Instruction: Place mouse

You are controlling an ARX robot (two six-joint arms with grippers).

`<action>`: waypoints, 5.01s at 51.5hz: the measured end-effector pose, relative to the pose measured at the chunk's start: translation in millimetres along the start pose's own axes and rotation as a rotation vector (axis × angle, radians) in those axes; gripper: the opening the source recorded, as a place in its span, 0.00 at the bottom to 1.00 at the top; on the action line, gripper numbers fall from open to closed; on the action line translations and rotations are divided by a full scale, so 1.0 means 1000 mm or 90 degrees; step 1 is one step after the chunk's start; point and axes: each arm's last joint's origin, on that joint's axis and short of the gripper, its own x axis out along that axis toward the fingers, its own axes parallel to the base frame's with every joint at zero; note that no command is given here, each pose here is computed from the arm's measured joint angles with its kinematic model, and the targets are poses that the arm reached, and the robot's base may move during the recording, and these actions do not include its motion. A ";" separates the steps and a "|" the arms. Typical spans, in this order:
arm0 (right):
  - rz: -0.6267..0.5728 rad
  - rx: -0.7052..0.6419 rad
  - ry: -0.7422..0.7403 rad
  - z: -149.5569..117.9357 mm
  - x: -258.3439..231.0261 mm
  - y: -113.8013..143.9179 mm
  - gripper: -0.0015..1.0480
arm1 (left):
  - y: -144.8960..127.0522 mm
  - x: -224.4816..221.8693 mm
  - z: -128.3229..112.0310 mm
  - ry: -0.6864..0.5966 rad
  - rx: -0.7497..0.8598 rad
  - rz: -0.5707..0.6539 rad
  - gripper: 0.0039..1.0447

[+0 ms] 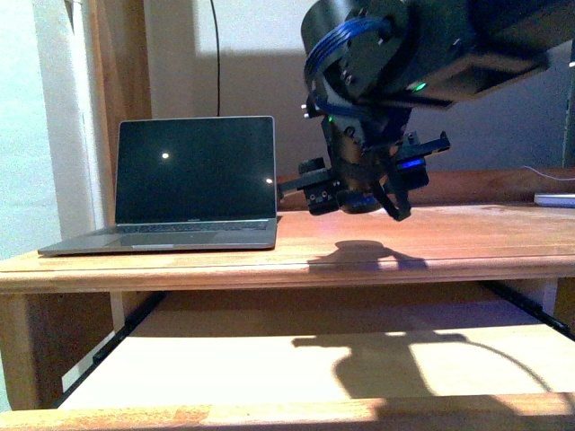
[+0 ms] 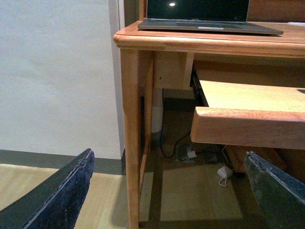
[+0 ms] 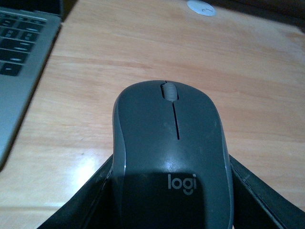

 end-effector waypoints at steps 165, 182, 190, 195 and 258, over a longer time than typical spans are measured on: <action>0.259 0.222 -0.037 -0.179 -0.118 -0.077 0.93 | 0.000 0.000 0.000 0.000 0.000 0.000 0.93; 0.224 0.268 -0.046 -0.246 -0.216 -0.152 0.93 | 0.000 0.000 0.000 0.000 0.000 0.000 0.93; 0.216 0.293 -0.072 -0.266 -0.244 -0.169 0.93 | 0.000 0.000 0.000 0.000 0.000 0.000 0.93; 0.216 0.288 -0.088 -0.278 -0.246 -0.175 0.93 | 0.000 0.000 0.000 0.000 0.000 0.000 0.93; 0.004 0.151 -0.203 -0.308 -0.238 -0.197 0.66 | 0.000 0.000 0.000 0.000 0.000 0.000 0.93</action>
